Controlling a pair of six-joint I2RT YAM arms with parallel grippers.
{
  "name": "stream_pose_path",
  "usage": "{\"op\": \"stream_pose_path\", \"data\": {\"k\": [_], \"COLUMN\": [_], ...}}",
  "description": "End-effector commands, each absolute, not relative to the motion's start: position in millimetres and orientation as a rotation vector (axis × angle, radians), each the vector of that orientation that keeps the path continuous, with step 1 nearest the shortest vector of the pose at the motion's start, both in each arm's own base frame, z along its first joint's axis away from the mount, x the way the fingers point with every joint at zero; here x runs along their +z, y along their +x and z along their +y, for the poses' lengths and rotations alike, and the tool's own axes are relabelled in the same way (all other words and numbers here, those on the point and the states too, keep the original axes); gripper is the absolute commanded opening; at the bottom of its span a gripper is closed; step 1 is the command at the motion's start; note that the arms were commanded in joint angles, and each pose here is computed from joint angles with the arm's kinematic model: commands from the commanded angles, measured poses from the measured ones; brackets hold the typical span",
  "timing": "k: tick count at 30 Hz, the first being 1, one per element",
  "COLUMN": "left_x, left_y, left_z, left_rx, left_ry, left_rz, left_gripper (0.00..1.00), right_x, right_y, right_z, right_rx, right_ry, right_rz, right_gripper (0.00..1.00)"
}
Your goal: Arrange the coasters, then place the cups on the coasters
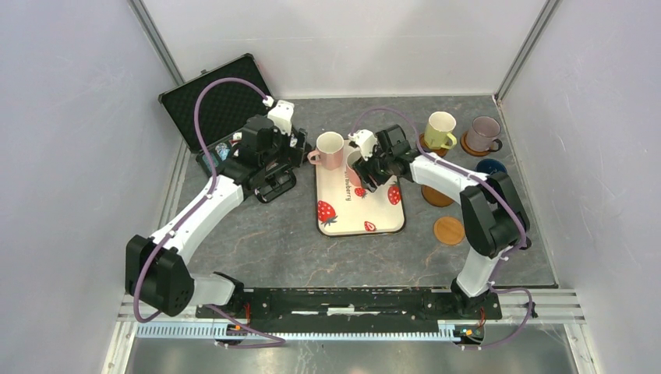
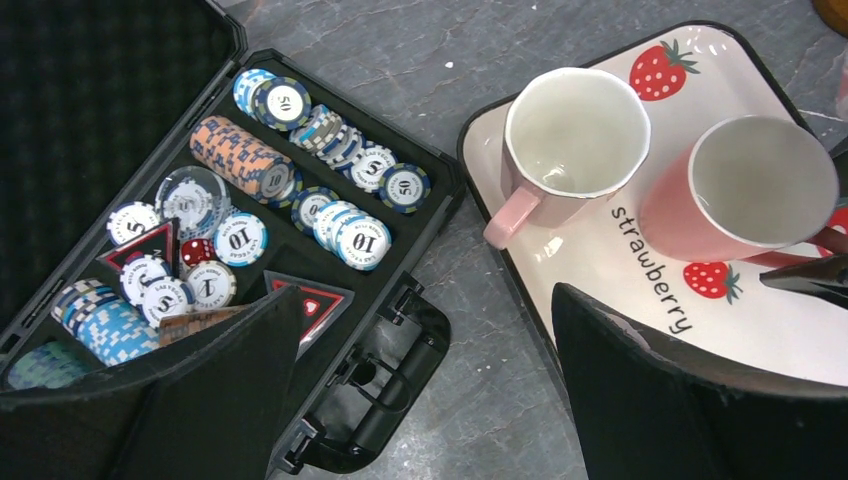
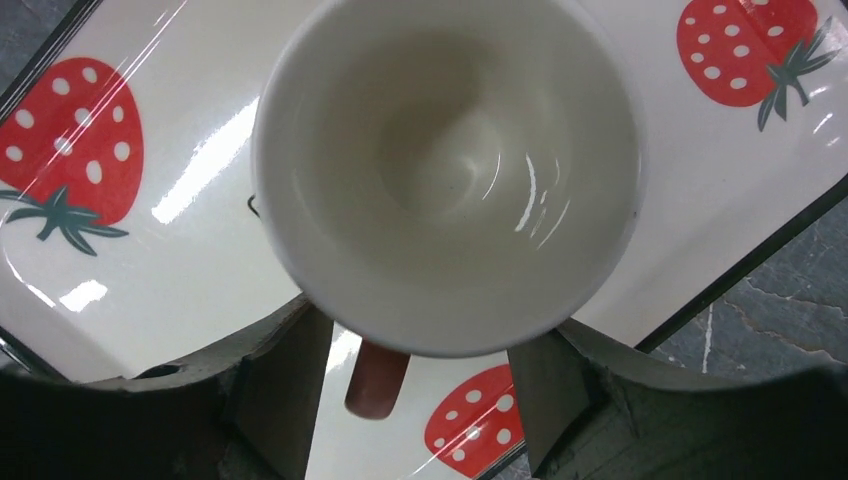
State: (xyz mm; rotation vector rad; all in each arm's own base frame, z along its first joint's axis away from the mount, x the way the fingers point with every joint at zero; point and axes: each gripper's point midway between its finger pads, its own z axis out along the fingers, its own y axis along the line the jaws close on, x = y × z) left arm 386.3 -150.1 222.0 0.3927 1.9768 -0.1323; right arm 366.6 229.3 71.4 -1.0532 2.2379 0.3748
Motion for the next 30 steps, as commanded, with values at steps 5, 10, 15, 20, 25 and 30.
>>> {"op": "stream_pose_path", "data": {"k": [5,10,15,20,25,30], "left_x": [235,233,232,234,234,235], "left_y": [386,387,392,398,407,414], "left_z": [-138,-140,-148,-161,-174,-188], "left_rx": [-0.061,-0.071,-0.101,-0.157,-0.201,-0.266], "left_ry": [0.41,0.421,0.445,0.479,0.502,0.525], "left_rz": [1.931,1.934,1.933,1.922,1.913,1.911], "left_gripper": [1.0,1.0,1.0,1.0,1.0,1.0], "right_x": [78,81,102,145,152,135], "right_y": [385,376,367,355,334,318], "right_z": [240,234,216,180,121,62], "right_rx": [0.359,0.352,0.358,0.372,0.304,0.196], "right_ry": [-0.994,-1.033,-1.041,-0.992,-0.87,-0.761], "right_rz": [2.204,2.184,2.104,1.943,1.932,2.011], "right_gripper": [0.43,0.16,0.0,0.0,0.0,0.0]}}
